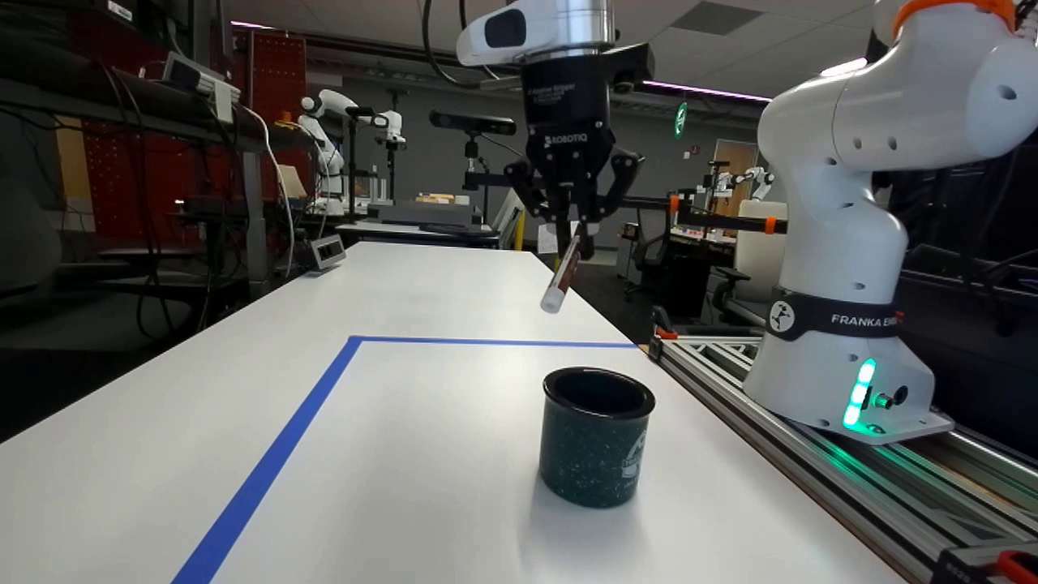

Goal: Remove the marker from the cup and place it on the table inside the margin

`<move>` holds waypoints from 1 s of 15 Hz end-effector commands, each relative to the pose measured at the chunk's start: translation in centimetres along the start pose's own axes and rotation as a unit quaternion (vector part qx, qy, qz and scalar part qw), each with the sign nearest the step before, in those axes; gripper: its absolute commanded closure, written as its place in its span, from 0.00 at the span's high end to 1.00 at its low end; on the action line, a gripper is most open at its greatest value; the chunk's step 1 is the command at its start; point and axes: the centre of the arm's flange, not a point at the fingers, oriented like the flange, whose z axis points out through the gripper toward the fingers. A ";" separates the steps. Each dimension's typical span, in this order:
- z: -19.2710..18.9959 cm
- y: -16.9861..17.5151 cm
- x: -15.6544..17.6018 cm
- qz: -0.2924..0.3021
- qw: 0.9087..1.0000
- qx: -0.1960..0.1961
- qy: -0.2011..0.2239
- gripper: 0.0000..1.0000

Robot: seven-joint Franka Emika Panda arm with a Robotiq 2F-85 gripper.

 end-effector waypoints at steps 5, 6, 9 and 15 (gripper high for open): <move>0.7 7.0 -3.3 0.055 0.993 -0.079 0.073 0.05; 1.1 7.7 -3.0 0.058 0.991 -0.092 0.081 0.05; 3.5 8.4 -2.1 0.058 0.988 -0.107 0.096 0.05; 9.5 8.7 -1.0 0.035 0.994 -0.074 0.068 0.05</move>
